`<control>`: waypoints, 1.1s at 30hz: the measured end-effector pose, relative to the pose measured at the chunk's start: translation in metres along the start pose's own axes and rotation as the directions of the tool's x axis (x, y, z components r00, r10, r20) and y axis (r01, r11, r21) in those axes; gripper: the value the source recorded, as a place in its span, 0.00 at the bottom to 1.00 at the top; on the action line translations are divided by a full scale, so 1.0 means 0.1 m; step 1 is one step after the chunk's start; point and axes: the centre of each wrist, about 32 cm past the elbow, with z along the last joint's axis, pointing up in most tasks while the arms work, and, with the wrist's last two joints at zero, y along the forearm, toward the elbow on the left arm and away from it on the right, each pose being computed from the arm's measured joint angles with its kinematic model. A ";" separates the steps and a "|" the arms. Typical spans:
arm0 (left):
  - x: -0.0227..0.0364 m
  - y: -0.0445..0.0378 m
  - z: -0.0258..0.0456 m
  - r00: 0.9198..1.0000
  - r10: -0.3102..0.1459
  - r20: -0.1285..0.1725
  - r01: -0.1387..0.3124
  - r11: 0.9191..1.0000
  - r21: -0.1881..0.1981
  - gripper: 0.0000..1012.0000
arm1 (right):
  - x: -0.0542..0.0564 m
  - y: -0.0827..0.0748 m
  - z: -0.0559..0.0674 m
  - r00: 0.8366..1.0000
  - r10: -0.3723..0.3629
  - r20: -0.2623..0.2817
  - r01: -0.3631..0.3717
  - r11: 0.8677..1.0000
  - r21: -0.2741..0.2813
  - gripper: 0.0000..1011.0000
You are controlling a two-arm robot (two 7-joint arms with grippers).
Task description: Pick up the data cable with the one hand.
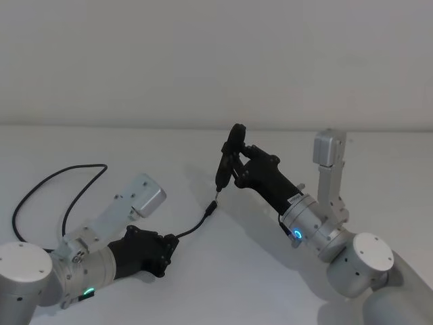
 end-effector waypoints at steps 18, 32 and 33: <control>0.000 0.000 0.000 1.000 0.000 0.000 0.000 1.000 0.000 0.05 | 0.01 -0.03 -0.03 1.000 -0.011 0.007 0.011 1.000 -0.002 0.27; 0.000 0.000 0.000 1.000 0.000 0.000 0.000 1.000 0.000 0.05 | 0.01 -0.04 -0.03 1.000 -0.017 0.012 0.017 1.000 0.000 0.27; 0.000 0.000 0.000 1.000 0.000 0.000 0.000 1.000 0.000 0.05 | 0.01 -0.04 -0.03 1.000 -0.018 0.012 0.018 1.000 0.000 0.27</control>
